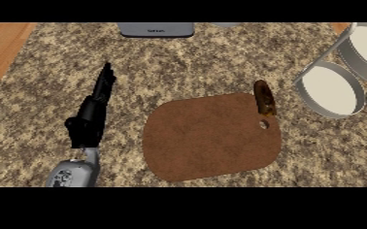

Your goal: Pick the tomato from the cutting board and place it in the tiered basket

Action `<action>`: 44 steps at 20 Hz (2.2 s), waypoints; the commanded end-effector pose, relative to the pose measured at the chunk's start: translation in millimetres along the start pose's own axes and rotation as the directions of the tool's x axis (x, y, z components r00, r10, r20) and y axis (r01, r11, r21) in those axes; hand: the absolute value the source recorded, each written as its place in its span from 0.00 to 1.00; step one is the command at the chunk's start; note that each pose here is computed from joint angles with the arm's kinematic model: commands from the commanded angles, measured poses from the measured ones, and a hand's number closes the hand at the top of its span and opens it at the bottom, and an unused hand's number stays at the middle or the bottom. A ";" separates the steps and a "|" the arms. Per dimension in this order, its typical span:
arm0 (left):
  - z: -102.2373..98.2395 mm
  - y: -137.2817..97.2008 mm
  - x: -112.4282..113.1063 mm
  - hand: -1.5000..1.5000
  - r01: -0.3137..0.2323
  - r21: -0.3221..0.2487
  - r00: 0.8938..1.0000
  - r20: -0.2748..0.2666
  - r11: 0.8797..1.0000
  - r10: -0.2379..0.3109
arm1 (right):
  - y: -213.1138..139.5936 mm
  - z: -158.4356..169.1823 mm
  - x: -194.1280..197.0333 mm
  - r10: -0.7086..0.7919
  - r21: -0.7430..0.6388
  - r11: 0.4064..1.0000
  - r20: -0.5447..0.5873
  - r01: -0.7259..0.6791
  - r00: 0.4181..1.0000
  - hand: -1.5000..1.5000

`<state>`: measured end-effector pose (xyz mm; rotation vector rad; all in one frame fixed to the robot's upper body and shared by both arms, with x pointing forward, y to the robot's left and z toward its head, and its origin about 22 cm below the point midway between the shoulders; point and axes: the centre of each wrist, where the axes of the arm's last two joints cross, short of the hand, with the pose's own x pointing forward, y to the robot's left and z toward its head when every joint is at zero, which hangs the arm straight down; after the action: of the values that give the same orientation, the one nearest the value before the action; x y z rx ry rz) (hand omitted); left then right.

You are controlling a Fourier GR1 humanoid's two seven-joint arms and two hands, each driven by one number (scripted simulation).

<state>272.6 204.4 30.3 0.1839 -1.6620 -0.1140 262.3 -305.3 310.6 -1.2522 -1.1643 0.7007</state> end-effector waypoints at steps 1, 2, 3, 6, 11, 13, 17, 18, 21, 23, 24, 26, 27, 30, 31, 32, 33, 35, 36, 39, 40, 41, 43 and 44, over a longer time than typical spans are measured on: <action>-3.4 -22.1 6.4 0.50 0.010 0.005 1.000 0.008 1.000 -0.010 | 3.5 -16.1 -10.1 0.036 -0.038 0.999 -0.021 -0.037 0.999 1.00; 2.8 -21.0 -4.3 0.50 -0.005 -0.021 1.000 0.008 1.000 0.005 | 4.7 -42.9 -4.8 0.071 -0.035 0.997 -0.051 -0.072 0.996 1.00; -1.9 -22.0 -0.7 0.50 0.006 -0.009 1.000 0.018 1.000 -0.006 | 10.2 -37.1 0.2 0.058 -0.046 0.997 -0.052 -0.061 0.997 1.00; 0.2 -6.8 7.7 0.50 -0.007 0.016 1.000 0.009 1.000 0.006 | 10.3 -55.5 -22.9 0.070 -0.050 0.996 -0.038 -0.072 0.997 1.00; 0.8 -6.2 -10.2 0.50 -0.001 0.005 1.000 0.010 1.000 0.001 | 28.4 -80.5 -42.2 0.139 -0.046 0.989 -0.049 -0.141 0.989 1.00; 0.4 2.7 10.5 0.50 -0.003 -0.005 1.000 0.004 1.000 0.003 | 30.3 -97.5 -31.1 0.152 -0.038 0.987 -0.058 -0.154 0.987 1.00; 0.8 10.9 -0.2 0.50 -0.013 -0.006 1.000 0.005 1.000 0.013 | 51.8 -104.6 -63.4 -0.160 -0.019 0.987 -0.196 0.159 0.967 0.00; -7.1 -4.0 8.6 0.50 -0.007 0.014 1.000 0.019 1.000 0.007 | 52.3 -112.2 -54.5 -0.159 -0.014 0.987 -0.189 0.159 0.969 0.00; 14.3 -0.6 -5.5 0.50 0.001 0.017 1.000 0.007 1.000 -0.001 | 68.8 -107.5 -84.4 -0.218 0.029 0.974 -0.175 0.226 0.960 0.00; 3.1 -7.0 -3.0 0.50 -0.004 0.010 1.000 0.027 1.000 0.004 | 54.4 -118.4 -78.6 -0.296 0.017 0.953 -0.141 0.301 0.945 0.00; 1.5 1.1 -7.5 0.50 0.003 0.003 1.000 -0.006 1.000 -0.003 | 60.4 -114.6 -83.9 -0.325 0.003 0.945 -0.130 0.328 0.937 0.00; 12.2 -5.9 -3.2 0.50 -0.004 -0.006 1.000 -0.005 1.000 0.004 | 47.9 -119.6 -73.5 -0.432 -0.075 0.902 -0.158 0.425 0.888 0.00; 11.6 5.3 0.4 0.50 -0.015 0.005 1.000 -0.008 1.000 0.015 | 37.4 -108.8 -97.1 -0.463 -0.135 0.885 -0.137 0.446 0.876 0.00; 9.0 -7.9 -7.6 0.50 0.003 0.012 1.000 -0.009 1.000 -0.003 | 7.1 -109.0 -101.9 -0.557 -0.240 0.823 -0.166 0.515 0.814 0.00; 5.9 1.2 -2.9 0.50 0.008 0.017 1.000 0.010 1.000 -0.008 | 30.8 -99.8 -123.3 -0.551 -0.272 0.825 -0.195 0.495 0.811 0.00; 0.4 -12.2 9.0 0.50 -0.016 0.008 1.000 0.006 1.000 0.016 | -3.3 -102.3 -122.2 -0.559 -0.296 0.820 -0.229 0.490 0.797 0.00; 8.3 0.8 5.1 0.50 -0.006 0.026 1.000 -0.003 1.000 0.006 | 7.5 -85.6 -151.2 -0.573 -0.327 0.808 -0.246 0.490 0.782 0.00; 16.8 -4.9 -3.3 0.50 0.016 0.026 1.000 0.007 1.000 -0.016 | -10.5 -80.0 -193.2 -0.631 -0.354 0.766 -0.259 0.536 0.731 0.00; 3.7 -10.6 -9.8 0.50 -0.003 0.021 1.000 -0.014 1.000 0.004 | -11.1 -76.6 -188.0 -0.661 -0.357 0.742 -0.250 0.567 0.708 0.00; 0.3 0.9 -0.3 0.50 0.004 0.043 1.000 -0.021 0.999 -0.003 | -18.9 -44.4 -240.4 -0.708 -0.410 0.696 -0.258 0.589 0.657 0.00; 9.7 -0.9 -8.3 0.50 0.016 0.044 1.000 -0.011 0.999 -0.015 | -21.1 -33.2 -259.8 -0.741 -0.402 0.664 -0.244 0.631 0.625 0.00; 6.2 5.7 -3.9 0.50 0.006 0.038 1.000 -0.007 0.999 -0.006 | -28.0 -24.7 -274.2 -0.748 -0.402 0.656 -0.236 0.639 0.620 0.00; 13.2 7.0 -11.0 0.50 0.009 0.041 1.000 -0.013 0.999 -0.008 | -19.0 3.3 -311.0 -0.754 -0.411 0.649 -0.236 0.640 0.613 0.00; 11.2 0.3 -17.2 0.50 0.000 0.050 1.000 -0.029 0.999 0.001 | -31.9 15.6 -320.0 -0.737 -0.401 0.667 -0.235 0.628 0.633 0.00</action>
<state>265.4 208.1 24.6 0.2158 -1.6498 -0.0840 198.6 -567.6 251.9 -0.9837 -1.2821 -0.2779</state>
